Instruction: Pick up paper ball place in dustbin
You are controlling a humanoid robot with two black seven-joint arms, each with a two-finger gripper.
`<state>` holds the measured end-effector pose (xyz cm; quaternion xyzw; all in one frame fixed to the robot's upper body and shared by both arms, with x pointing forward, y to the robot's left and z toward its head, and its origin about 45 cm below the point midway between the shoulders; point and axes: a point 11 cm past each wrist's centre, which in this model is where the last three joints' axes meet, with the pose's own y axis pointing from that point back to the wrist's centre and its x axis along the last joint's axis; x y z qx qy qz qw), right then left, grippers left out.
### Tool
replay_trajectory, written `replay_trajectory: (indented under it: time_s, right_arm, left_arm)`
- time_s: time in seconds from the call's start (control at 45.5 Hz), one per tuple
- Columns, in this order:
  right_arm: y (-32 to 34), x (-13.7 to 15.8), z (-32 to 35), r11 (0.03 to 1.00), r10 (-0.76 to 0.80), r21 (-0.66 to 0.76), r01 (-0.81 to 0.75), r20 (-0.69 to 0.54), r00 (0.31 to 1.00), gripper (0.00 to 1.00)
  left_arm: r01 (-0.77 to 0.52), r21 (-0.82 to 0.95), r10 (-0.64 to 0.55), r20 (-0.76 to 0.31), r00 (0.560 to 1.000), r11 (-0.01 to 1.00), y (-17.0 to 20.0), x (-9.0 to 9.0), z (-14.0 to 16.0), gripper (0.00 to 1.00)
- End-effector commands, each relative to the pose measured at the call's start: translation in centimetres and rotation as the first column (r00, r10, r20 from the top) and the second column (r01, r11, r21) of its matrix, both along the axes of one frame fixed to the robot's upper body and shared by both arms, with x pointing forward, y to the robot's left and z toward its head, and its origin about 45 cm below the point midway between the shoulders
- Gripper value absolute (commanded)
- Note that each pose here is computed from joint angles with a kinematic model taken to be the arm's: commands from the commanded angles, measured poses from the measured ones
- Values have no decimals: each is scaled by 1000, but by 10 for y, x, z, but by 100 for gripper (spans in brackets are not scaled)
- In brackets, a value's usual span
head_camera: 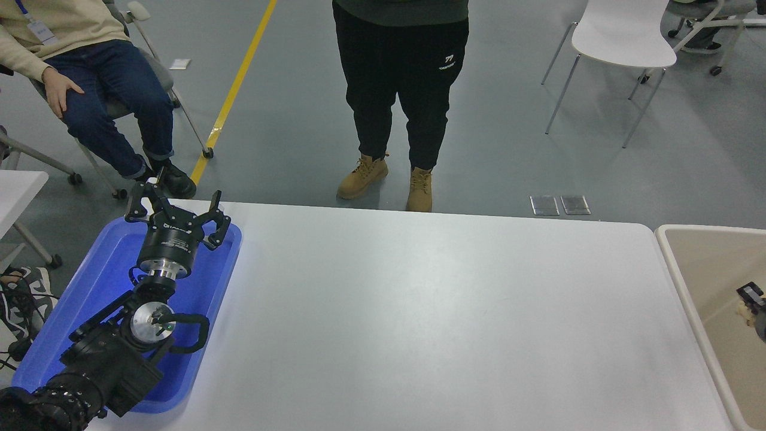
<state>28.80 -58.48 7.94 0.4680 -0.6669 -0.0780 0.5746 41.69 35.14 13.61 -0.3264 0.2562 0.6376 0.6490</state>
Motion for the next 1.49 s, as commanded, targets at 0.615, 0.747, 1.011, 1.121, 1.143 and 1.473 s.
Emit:
replay_trajectory:
  time_s: [0.615,0.747,1.011,1.121,1.143,1.473]
  right_arm:
    - [23,75,54,995,-40,100,16,242,970,100]
    - [58,97,55,968,-16,244,-57,285,958,100]
    - [130,137,106,763,-155,606,-224,508,847,100]
    - [148,144,120,641,-243,709,-293,550,799,100]
    - [154,145,120,606,-258,733,-310,549,795,100]
    - [229,127,71,87,-508,925,-369,360,782,100]
  left_arm:
    - [2,0,-2,-1,1000,1000,0,0,0,100]
    - [0,-1,0,0,1000,1000,0,0,0,100]
    - [0,1,0,-1,1000,1000,0,0,0,100]
    - [-1,0,1,-1,1000,1000,0,0,0,100]
    - [0,0,0,-1,1000,1000,0,0,0,100]
    - [-1,0,1,-1,1000,1000,0,0,0,100]
